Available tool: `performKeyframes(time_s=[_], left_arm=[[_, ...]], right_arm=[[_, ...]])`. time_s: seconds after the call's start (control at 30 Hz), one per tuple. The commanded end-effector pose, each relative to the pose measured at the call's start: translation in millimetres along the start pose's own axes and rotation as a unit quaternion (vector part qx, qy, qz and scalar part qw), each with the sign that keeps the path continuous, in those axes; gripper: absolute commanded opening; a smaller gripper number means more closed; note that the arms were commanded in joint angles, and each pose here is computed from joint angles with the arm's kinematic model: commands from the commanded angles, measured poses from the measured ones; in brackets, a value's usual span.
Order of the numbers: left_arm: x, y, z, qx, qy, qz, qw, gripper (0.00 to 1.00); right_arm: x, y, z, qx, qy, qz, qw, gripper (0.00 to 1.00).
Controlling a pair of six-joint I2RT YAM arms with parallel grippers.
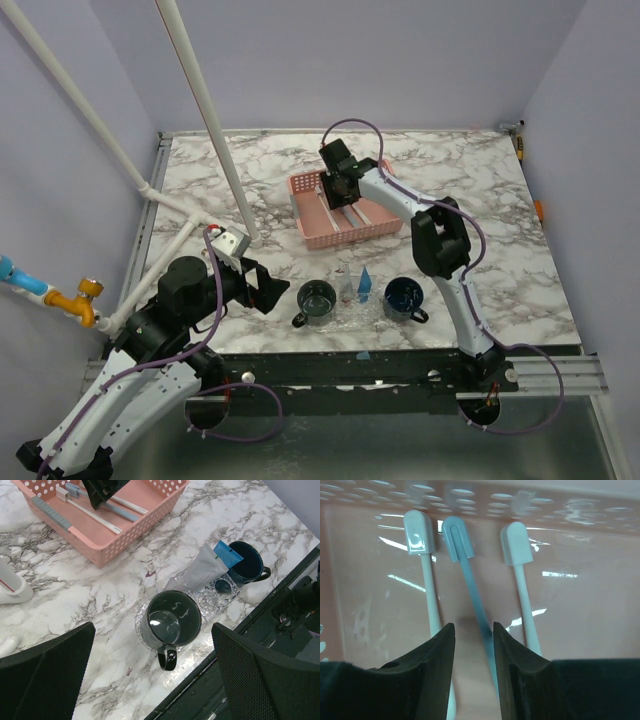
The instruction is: Prepare toiletry sets of a toothbrush and toothpaste on the tray
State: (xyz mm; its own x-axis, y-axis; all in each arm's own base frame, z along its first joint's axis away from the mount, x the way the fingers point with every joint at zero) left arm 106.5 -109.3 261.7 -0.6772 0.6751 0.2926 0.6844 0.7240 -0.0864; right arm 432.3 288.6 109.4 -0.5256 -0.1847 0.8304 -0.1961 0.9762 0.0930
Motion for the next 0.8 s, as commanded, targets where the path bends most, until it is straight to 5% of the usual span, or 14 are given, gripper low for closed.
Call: performKeyframes(time_s=[0.0, 0.6, 0.77], left_arm=[[-1, 3, 1, -0.006, 0.001, -0.009, 1.0, 0.99], [1, 2, 0, -0.006, -0.004, -0.006, 1.0, 0.99], [2, 1, 0, -0.006, -0.007, -0.004, 1.0, 0.99]], right_arm=[[-12, -7, 2, 0.004, 0.003, 0.015, 1.0, 0.39], [-16, -13, 24, 0.009, 0.041, 0.016, 0.999, 0.29], [-15, -13, 28, 0.008, 0.047, 0.013, 0.999, 0.13]])
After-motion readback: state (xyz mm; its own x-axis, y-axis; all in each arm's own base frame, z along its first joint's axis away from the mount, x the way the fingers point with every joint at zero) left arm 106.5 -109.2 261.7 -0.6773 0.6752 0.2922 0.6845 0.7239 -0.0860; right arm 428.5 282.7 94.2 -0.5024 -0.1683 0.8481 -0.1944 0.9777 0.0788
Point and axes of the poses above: each gripper's point midway between its finger pads, its own x axis back along the fingers, its own y axis along the line the jaws close on, z = x × y, the point moved 8 cm from there along x, back along the fingers, and after that the axes turned 11 degrees about -x, right-handed, at the moved point
